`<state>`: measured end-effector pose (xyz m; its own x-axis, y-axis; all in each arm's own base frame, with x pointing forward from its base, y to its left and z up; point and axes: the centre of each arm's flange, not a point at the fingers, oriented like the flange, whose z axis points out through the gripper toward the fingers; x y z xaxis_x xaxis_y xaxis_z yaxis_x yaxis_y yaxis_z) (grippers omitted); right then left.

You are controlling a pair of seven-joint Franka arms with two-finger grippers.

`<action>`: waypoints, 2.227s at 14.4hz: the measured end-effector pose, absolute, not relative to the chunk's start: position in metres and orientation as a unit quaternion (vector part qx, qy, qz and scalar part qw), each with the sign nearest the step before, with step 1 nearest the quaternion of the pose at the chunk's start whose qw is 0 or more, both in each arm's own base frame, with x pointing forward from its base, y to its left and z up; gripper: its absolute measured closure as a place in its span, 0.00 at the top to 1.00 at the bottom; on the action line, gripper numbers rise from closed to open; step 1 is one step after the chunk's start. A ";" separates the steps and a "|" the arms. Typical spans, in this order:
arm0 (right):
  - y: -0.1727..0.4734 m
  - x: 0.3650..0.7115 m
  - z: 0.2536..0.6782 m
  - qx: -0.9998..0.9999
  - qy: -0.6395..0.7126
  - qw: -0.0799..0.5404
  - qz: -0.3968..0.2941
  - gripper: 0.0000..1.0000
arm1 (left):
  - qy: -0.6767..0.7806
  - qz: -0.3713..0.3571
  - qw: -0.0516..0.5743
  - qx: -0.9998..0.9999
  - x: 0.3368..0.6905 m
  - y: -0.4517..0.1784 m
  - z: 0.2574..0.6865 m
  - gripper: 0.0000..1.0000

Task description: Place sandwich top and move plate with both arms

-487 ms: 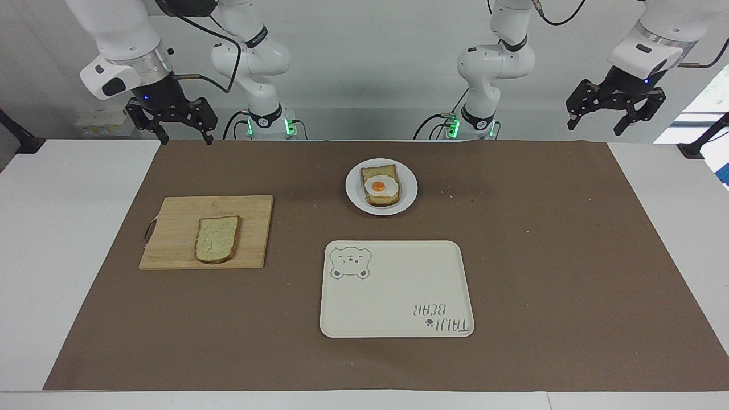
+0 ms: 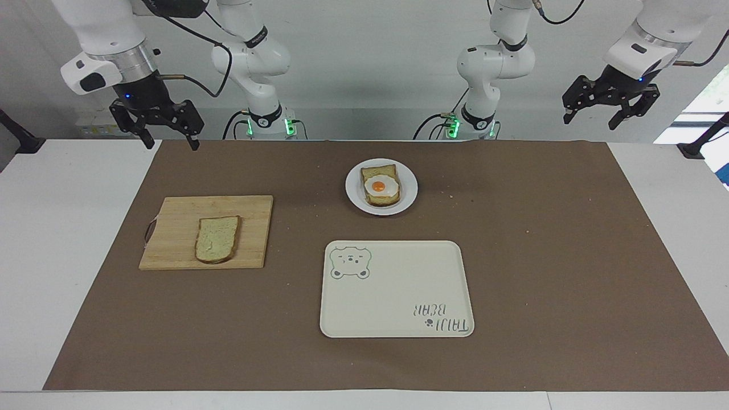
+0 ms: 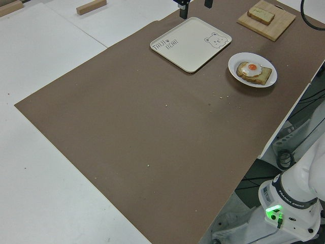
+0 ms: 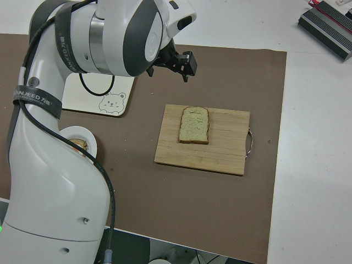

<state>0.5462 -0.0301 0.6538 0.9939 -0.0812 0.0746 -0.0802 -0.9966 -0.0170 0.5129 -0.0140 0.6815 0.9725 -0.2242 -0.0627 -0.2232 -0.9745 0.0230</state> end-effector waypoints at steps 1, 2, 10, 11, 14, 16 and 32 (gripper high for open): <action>-0.031 0.547 0.654 -0.998 0.041 0.007 -0.039 1.00 | -0.113 -0.033 0.008 0.993 0.513 -0.014 0.681 1.00; -0.031 0.547 0.654 -0.998 0.041 0.007 -0.042 1.00 | -0.113 -0.034 0.008 0.993 0.513 -0.014 0.681 1.00; -0.031 0.548 0.649 -0.998 0.041 0.007 -0.041 1.00 | -0.113 -0.035 0.008 0.993 0.512 -0.014 0.681 1.00; -0.031 0.548 0.648 -0.998 0.041 0.007 -0.040 1.00 | -0.113 -0.035 0.008 0.993 0.512 -0.014 0.681 1.00; -0.031 0.548 0.647 -0.998 0.041 0.007 -0.038 1.00 | -0.113 -0.036 0.008 0.993 0.512 -0.014 0.681 1.00; -0.031 0.548 0.646 -0.998 0.041 0.007 -0.038 1.00 | -0.113 -0.036 0.008 0.993 0.512 -0.014 0.681 1.00; -0.031 0.548 0.646 -0.998 0.041 0.007 -0.038 1.00 | -0.113 -0.036 0.008 0.993 0.512 -0.014 0.681 1.00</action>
